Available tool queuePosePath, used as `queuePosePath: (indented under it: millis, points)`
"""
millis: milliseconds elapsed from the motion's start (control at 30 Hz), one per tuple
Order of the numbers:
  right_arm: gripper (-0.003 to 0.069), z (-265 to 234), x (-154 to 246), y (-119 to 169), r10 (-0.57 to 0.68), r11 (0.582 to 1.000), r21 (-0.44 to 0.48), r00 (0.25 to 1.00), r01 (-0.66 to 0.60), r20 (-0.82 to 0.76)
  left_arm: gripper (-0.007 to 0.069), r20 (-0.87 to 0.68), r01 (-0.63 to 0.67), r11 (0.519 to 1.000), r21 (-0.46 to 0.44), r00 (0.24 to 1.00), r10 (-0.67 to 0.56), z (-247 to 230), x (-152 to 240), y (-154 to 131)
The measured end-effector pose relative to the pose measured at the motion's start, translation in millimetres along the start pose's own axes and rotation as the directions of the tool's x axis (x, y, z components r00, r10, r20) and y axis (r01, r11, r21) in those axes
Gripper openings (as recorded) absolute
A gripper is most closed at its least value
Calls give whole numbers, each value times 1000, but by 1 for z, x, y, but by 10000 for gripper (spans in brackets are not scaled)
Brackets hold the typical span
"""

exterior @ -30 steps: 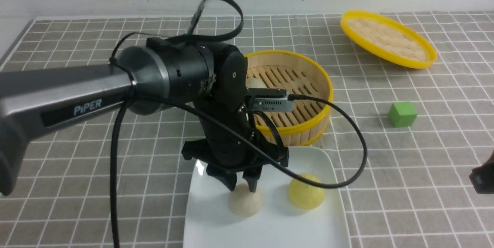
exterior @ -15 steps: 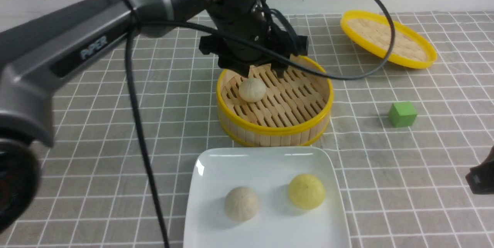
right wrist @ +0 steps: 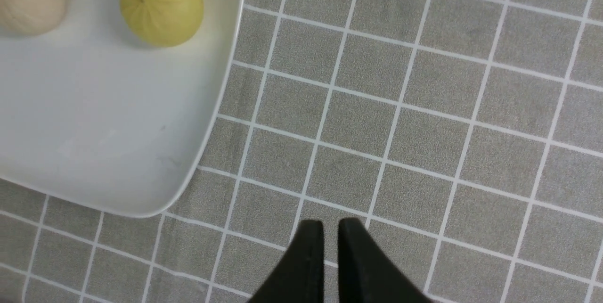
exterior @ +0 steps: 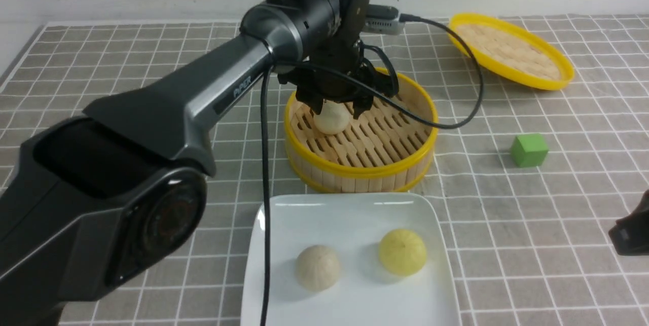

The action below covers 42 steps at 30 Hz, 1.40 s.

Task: Put the steamed buns into the plate on the grey tablecloth.
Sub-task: 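Reach into the bamboo steamer and grasp a bun with the left gripper, then carry the bun from the bamboo steamer to the plate with the left gripper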

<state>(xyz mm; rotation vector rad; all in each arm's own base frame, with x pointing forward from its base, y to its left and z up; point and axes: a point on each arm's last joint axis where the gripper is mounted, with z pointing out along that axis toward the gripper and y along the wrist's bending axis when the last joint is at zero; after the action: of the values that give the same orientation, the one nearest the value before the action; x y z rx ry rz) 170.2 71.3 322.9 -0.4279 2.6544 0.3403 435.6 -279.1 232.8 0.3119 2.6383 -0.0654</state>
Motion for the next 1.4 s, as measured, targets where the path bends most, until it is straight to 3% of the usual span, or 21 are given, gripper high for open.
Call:
queuePosePath:
  millis: [67,133,167,200,333,500,667,833,967,1033,1167,1267,1400]
  points:
    - [71,0,0,0,0,1000,-1,1000,0,0,433,-3,-2,1000,-9,1000,2,3,1,0]
    - [71,0,0,0,2,1000,-5,1000,-2,1,302,-16,-8,1000,-26,1000,7,10,3,1]
    - [71,0,0,0,2,1000,-5,1000,-2,1,290,-17,-7,1000,-28,1000,6,10,3,1]
    - [71,0,0,1,3,1000,-6,1000,-3,1,185,-32,-8,999,-34,999,7,12,4,1]
    - [76,0,0,1,4,1000,-7,1000,-4,2,30,-60,-6,999,-43,998,3,6,5,3]
    - [79,0,0,1,4,1000,-7,1000,-4,2,23,-8,3,1000,-14,1000,-3,-43,-8,7]
    - [83,0,0,1,4,1000,-7,1000,-4,2,23,218,-34,993,109,976,10,-167,-23,19]
    - [89,0,0,1,5,1000,-9,1000,-5,2,23,182,-60,961,269,983,10,-221,8,22]
    - [93,0,0,1,5,1000,-9,1000,-5,2,23,-23,-90,951,295,995,101,-195,60,15]
    - [96,0,0,1,5,1000,-9,1000,-5,2,23,-190,-112,957,268,968,166,-165,103,10]
    - [100,0,0,1,5,1000,-10,1000,-5,4,23,-370,-132,963,235,904,215,-133,165,0]
    - [104,0,-1,2,10,1000,-18,1000,-10,9,23,-393,-134,964,231,893,218,-117,191,-11]
    - [106,0,-1,2,12,1000,-22,1000,-12,10,23,-325,-142,954,263,918,226,-112,200,-27]
